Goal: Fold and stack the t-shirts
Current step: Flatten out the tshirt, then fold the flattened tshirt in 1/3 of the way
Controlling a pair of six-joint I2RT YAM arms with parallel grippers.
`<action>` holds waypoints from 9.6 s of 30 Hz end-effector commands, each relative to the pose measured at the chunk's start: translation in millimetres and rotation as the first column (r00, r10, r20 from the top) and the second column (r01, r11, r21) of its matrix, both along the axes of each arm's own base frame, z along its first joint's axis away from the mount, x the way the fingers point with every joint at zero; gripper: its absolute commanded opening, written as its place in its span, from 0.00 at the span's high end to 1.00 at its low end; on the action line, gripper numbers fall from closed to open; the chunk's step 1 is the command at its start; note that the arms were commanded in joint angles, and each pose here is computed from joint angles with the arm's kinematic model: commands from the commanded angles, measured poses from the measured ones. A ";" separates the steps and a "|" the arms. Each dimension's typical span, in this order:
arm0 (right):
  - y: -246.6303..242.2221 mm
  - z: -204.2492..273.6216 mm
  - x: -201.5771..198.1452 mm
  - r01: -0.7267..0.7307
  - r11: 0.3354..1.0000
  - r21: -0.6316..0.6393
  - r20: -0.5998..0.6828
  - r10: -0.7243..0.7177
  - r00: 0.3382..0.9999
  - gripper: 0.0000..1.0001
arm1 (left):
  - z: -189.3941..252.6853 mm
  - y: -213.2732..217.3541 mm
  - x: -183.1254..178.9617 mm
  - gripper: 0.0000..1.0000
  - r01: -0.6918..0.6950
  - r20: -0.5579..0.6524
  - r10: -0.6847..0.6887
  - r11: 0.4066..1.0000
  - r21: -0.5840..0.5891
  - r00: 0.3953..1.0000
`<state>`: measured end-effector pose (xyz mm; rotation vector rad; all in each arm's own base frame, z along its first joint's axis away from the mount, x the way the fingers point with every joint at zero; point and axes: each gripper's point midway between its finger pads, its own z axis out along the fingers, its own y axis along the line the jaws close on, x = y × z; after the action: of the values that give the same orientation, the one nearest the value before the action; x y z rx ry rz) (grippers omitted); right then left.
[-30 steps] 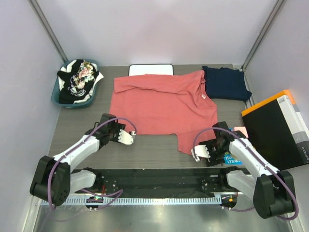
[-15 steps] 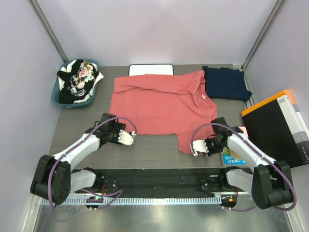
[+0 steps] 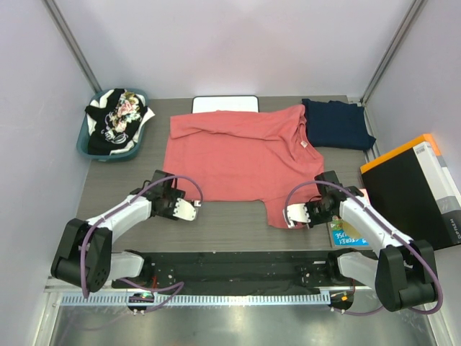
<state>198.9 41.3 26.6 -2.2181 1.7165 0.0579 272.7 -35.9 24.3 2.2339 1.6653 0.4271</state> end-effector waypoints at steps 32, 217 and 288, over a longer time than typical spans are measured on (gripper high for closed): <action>2.4 29.6 41.3 0.049 0.999 -0.001 0.098 -0.048 0.994 0.92 | -24.3 -22.5 -1.6 0.65 -0.023 -0.152 0.007 0.994 -0.102 0.988; 40.9 116.3 6.1 -0.160 0.962 0.222 0.415 0.055 0.908 0.99 | 68.4 6.1 -93.4 1.00 -0.019 0.258 0.054 0.991 -0.136 0.965; 68.4 153.1 257.0 -0.075 0.933 0.351 0.777 -0.246 0.580 0.99 | 60.1 43.2 27.1 1.00 -0.302 0.395 0.302 0.951 -0.064 0.868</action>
<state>436.7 101.0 141.4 -1.5569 1.2335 -0.5206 281.0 10.0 70.4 1.7878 1.8202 0.8708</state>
